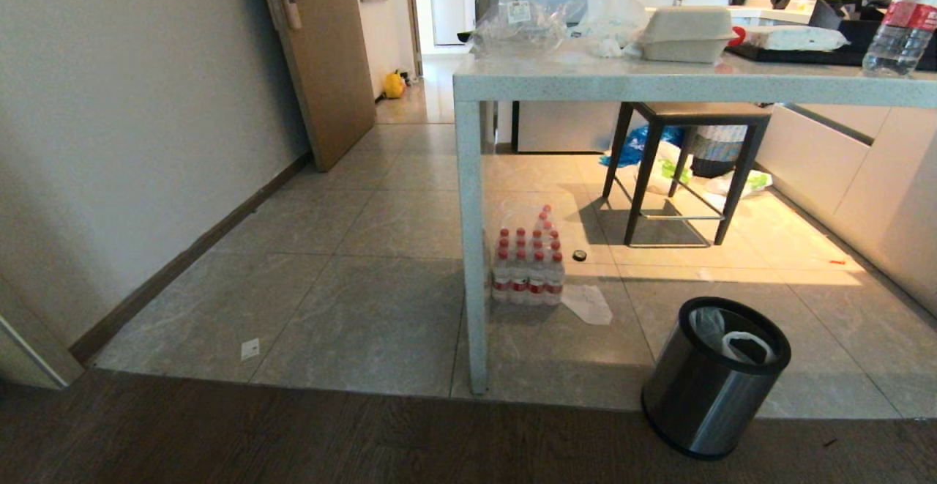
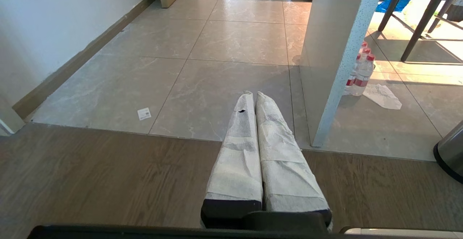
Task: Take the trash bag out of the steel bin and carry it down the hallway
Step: Place the outer trash can on the ground
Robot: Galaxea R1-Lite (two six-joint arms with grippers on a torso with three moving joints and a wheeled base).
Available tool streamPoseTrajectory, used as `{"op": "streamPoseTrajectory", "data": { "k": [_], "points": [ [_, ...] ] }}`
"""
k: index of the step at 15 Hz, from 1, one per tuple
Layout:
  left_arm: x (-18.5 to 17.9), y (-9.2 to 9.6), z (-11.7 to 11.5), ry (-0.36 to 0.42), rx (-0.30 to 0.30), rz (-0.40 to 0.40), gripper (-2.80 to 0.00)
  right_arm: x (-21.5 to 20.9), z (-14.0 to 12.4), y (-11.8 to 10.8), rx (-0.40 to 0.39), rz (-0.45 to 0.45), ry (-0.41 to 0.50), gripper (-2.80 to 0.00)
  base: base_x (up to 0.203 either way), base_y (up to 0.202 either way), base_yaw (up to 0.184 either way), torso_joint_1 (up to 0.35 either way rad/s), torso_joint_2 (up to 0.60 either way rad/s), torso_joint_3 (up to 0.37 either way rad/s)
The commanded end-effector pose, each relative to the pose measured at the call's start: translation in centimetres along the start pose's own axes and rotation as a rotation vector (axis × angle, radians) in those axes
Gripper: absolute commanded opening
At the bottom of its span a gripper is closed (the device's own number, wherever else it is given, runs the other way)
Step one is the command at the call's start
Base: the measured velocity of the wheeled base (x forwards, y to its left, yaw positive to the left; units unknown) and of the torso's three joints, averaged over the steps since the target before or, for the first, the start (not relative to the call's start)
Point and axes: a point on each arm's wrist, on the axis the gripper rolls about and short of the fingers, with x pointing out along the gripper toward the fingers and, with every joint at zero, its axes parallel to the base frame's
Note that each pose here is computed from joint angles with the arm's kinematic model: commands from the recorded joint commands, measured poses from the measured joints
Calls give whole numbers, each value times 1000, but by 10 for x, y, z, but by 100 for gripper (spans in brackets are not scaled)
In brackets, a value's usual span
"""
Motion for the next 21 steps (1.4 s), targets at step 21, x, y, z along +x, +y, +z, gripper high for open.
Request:
{"op": "streamPoseTrajectory", "data": {
  "k": [21],
  "points": [
    [0,0,0,0,0,1,-280,0,0,0,0,1,-1,-280,0,0,0,1,2,-157]
  ]
}}
